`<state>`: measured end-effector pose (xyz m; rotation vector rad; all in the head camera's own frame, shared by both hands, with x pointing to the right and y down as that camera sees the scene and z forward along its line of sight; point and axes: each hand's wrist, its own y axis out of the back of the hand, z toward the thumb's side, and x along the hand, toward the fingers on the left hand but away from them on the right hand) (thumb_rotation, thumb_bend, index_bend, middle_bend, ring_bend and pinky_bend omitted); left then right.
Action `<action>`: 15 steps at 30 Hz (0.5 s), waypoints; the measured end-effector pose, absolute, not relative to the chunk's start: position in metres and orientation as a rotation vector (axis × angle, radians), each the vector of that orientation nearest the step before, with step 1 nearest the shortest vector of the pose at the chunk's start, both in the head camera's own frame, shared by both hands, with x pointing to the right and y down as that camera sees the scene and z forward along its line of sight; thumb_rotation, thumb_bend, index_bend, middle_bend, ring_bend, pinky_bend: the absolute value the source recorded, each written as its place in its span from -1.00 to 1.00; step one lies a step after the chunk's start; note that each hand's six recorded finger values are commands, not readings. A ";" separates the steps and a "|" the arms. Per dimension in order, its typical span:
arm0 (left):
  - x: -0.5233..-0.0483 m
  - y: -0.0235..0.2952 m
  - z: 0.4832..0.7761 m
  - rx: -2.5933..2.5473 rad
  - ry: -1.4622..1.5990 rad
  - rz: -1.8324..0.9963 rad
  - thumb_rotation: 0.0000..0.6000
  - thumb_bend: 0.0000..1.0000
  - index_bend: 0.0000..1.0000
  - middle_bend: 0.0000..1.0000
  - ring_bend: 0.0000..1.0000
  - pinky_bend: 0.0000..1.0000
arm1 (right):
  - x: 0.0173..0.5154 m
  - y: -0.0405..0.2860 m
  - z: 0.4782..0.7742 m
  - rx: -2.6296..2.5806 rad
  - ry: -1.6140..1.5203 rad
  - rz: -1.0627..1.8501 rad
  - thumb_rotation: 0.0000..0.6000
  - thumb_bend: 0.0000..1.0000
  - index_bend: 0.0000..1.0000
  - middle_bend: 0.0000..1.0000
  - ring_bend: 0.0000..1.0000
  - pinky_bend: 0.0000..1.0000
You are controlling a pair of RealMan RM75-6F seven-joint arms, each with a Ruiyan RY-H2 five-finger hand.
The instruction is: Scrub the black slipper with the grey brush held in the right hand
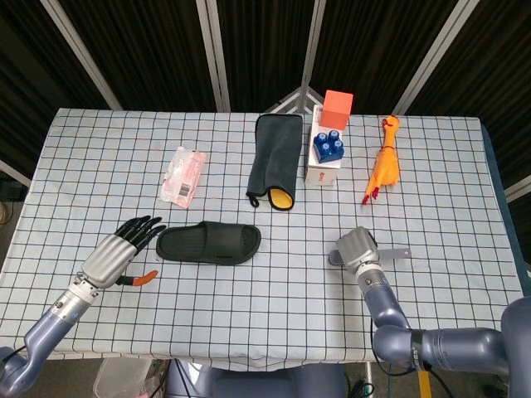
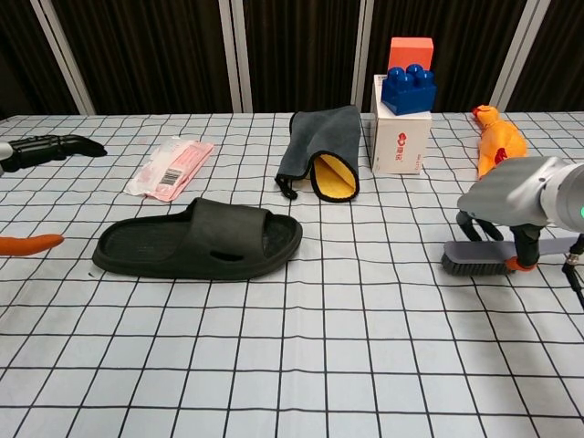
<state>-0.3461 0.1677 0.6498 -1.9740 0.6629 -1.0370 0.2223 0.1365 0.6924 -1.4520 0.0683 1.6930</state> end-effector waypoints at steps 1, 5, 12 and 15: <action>-0.347 0.168 0.649 -1.973 0.664 -1.038 0.36 -0.18 -1.00 -0.98 -0.93 -0.78 | 0.223 0.136 0.692 -1.451 0.062 1.692 1.00 0.37 -0.96 -0.46 -0.18 -0.04; -0.348 0.168 0.647 -1.969 0.669 -1.038 0.36 -0.18 -1.00 -0.98 -0.93 -0.78 | 0.225 0.133 0.689 -1.429 0.043 1.692 1.00 0.00 -1.00 -0.68 -0.35 -0.13; -0.352 0.170 0.644 -1.966 0.690 -1.036 0.39 -0.35 -1.00 -0.98 -0.93 -0.78 | 0.225 0.132 0.679 -1.407 0.013 1.683 1.00 -0.26 -1.00 -0.97 -0.77 -0.41; -0.358 0.172 0.639 -1.952 0.720 -1.040 0.39 -0.58 -1.00 -1.00 -0.97 -0.78 | 0.222 0.131 0.667 -1.411 -0.032 1.654 1.00 -0.32 -1.00 -1.00 -0.98 -0.62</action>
